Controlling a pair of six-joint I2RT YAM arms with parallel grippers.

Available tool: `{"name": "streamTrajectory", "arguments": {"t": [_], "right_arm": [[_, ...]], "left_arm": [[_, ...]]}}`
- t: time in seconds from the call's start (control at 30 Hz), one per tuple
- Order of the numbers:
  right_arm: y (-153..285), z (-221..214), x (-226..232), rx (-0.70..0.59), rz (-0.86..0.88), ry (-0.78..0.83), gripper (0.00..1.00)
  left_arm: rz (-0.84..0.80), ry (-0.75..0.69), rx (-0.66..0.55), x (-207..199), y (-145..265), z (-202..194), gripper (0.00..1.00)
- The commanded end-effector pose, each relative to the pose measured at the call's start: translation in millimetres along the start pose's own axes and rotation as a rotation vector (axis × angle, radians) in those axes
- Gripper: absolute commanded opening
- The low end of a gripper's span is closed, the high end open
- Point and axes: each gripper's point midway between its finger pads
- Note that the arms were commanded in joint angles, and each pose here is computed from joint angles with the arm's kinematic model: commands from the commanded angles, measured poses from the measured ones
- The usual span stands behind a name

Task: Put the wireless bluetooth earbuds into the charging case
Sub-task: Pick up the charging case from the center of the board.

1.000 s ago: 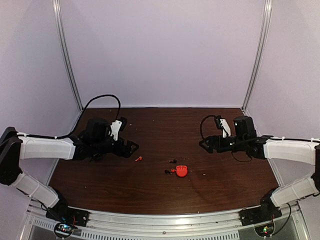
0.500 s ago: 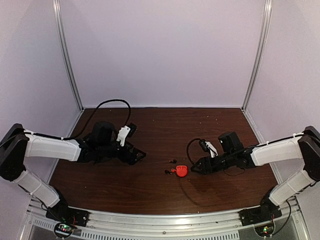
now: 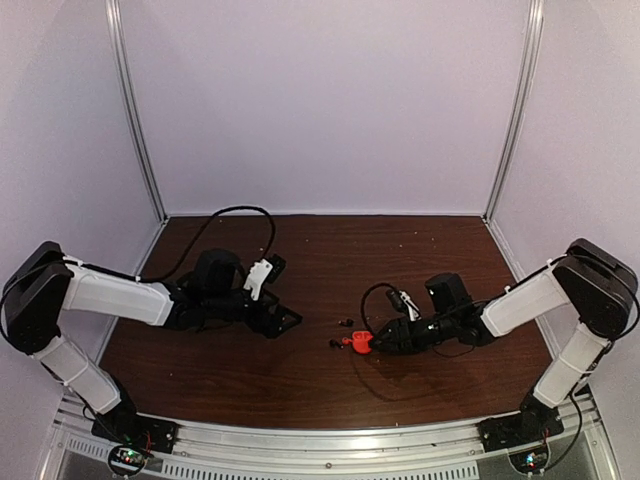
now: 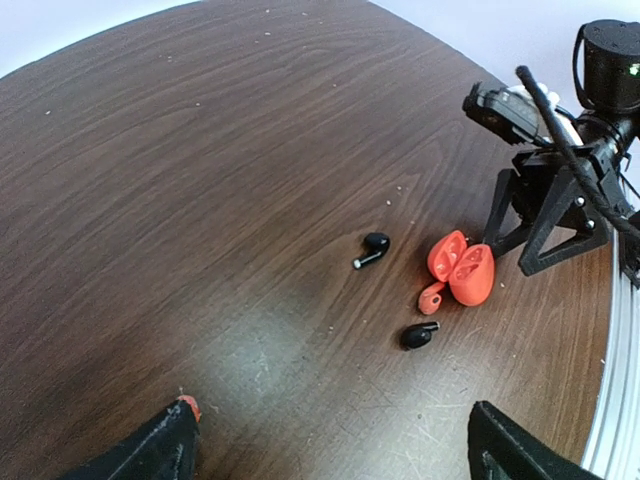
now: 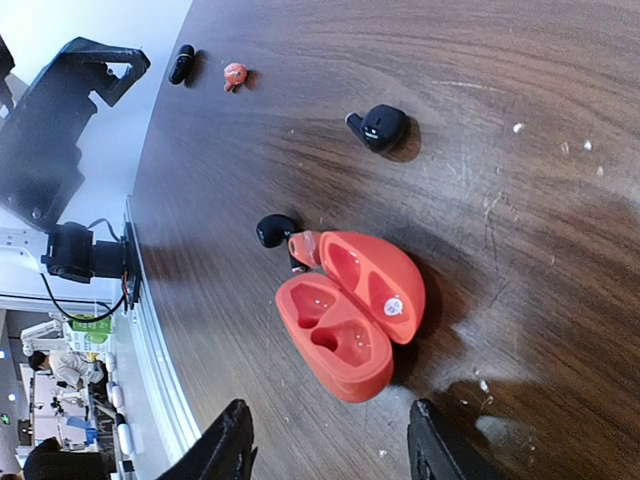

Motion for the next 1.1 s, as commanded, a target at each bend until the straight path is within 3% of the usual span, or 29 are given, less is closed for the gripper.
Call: {"name": "streamTrajectory", "arguments": {"t": [0.0, 0.27, 0.37, 0.53, 1.07], "right_arm": [[-6, 2, 11, -0.02, 0.096, -0.023, 0.53], [-10, 9, 15, -0.051, 0.143, -0.031, 0.51], [-12, 9, 13, -0.051, 0.145, -0.03, 0.5], [-14, 6, 13, -0.049, 0.169, -0.038, 0.48], [-18, 6, 12, -0.069, 0.212, -0.033, 0.47]], "left_arm": [[-0.106, -0.064, -0.068, -30, -13, 18, 0.93], [-0.213, -0.102, -0.033, -61, -52, 18, 0.54], [-0.232, -0.101, -0.038, -62, -62, 22, 0.44], [-0.266, -0.094, -0.012, -65, -79, 19, 0.35], [-0.305, -0.123, 0.079, -79, -113, -7, 0.25]]}}
Point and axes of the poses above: each gripper's point midway between its finger pads, its own y axis back along the fingers, its own x axis along the line the jaws close on, z = x × y, and after that the axes turned 3 degrees about -y, right-handed
